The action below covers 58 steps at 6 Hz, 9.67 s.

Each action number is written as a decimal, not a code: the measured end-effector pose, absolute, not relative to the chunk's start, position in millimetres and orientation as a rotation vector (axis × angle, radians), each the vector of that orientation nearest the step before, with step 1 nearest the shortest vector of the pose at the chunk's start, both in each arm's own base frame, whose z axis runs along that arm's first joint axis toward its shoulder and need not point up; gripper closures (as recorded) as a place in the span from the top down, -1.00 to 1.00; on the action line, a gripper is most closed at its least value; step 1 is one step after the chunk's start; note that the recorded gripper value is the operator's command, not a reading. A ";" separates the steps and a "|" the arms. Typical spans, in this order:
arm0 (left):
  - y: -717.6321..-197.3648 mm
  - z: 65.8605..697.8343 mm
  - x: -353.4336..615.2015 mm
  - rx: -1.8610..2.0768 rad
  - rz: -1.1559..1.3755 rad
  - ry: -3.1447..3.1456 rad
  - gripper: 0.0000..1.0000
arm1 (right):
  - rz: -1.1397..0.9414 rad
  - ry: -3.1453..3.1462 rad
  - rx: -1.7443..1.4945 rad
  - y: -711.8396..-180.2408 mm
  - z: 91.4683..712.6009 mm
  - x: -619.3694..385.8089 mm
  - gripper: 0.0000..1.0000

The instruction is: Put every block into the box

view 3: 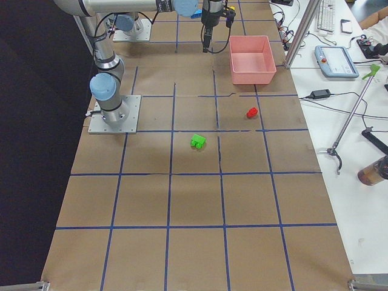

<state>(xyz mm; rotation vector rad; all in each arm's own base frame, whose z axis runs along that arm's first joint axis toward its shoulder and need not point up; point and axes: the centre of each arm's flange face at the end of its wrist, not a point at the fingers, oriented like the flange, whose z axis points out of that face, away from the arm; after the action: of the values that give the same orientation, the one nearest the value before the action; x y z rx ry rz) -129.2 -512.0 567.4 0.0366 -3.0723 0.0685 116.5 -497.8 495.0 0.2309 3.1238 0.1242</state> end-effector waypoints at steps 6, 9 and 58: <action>-511.2 576.3 -90.5 0.153 0.091 -3.067 0.99 | 0.153 3.030 -0.582 -508.2 485.5 -25.4 0.99; -510.3 555.2 25.5 0.352 0.011 -3.053 0.99 | 0.143 2.866 -1.186 -488.7 439.0 -141.1 0.99; -619.2 343.3 111.2 0.359 -0.104 -3.124 0.99 | 0.118 3.031 0.131 -731.0 313.5 315.1 0.99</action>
<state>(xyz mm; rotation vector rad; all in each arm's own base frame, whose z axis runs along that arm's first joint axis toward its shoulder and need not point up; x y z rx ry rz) 111.2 -619.2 343.3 0.3593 -3.1236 -0.1043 315.1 -731.0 313.5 0.1308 3.0310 0.1177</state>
